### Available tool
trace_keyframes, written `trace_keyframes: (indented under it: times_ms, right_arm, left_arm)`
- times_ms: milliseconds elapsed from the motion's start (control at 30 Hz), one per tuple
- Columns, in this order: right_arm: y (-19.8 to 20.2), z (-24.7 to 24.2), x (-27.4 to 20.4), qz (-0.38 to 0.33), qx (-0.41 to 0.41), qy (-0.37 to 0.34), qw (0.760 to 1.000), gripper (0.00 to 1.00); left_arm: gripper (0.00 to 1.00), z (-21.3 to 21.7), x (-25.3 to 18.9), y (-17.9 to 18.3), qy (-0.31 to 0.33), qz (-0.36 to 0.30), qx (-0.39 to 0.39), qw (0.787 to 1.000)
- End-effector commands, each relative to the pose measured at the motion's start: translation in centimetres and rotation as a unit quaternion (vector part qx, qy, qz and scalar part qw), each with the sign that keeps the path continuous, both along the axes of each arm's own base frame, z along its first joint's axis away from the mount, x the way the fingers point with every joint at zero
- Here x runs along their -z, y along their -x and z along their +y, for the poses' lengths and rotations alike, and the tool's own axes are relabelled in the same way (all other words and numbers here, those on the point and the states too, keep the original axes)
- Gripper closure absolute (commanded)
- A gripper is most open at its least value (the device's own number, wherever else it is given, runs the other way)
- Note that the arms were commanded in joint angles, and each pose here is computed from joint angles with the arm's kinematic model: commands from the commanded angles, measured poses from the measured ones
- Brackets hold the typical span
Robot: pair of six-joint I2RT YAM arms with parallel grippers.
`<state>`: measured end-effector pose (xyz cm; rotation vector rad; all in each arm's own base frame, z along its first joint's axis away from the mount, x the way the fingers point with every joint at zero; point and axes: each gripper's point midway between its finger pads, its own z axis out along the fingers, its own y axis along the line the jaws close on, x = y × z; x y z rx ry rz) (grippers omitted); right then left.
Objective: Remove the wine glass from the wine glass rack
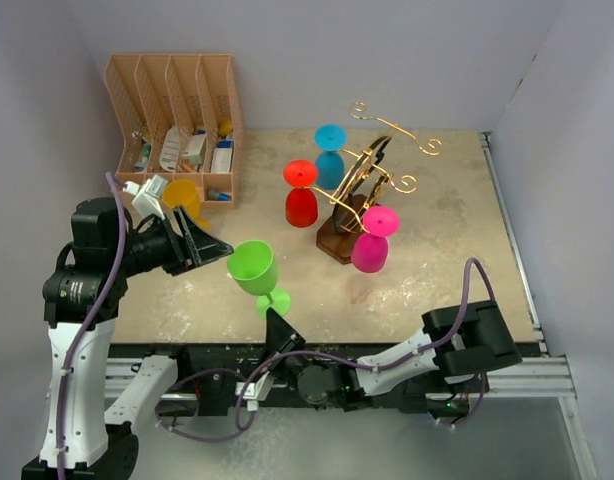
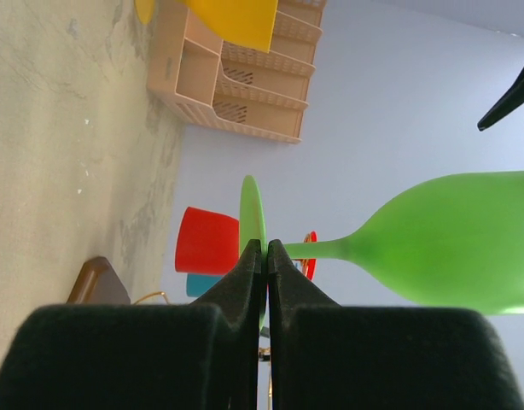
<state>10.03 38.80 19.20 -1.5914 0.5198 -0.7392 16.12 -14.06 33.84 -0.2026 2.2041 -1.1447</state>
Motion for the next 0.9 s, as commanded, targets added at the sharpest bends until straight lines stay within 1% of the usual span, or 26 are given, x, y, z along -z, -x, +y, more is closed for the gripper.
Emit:
trace_keyframes:
  times_ms: [0,133,333,600,667,800,867]
  right_arm:
    - [-0.3,0.7,-1.9,0.013,0.012,-0.054,0.998,1.00]
    - [-0.4,1.0,-1.7,0.010,0.013,-0.047,0.999,1.00]
    - [-0.4,1.4,-1.5,0.005,0.013,-0.043,0.999,1.00]
    - [-0.5,1.7,-0.6,-0.005,0.022,-0.023,1.000,1.00]
    - [-0.5,1.8,-0.6,-0.005,0.023,-0.024,0.999,1.00]
    - [-0.5,1.7,-0.5,-0.004,0.025,-0.023,0.999,1.00]
    - [-0.6,1.4,-0.5,-0.001,0.030,-0.023,0.999,1.00]
  left_arm:
    - [0.41,0.2,0.9,-0.2,-0.025,-0.012,0.009,1.000]
    - [0.42,0.0,1.9,-0.3,-0.033,-0.008,0.025,0.999]
    - [0.44,0.2,3.2,-0.6,-0.056,0.000,0.029,0.998]
    - [0.50,0.4,4.0,-1.3,-0.074,0.007,0.029,0.997]
    - [0.56,0.6,4.3,-1.3,-0.081,0.010,0.028,0.996]
    - [0.85,0.6,4.7,-1.4,-0.084,0.013,0.028,0.996]
    - [0.97,0.6,5.0,-1.6,-0.084,0.016,0.028,0.996]
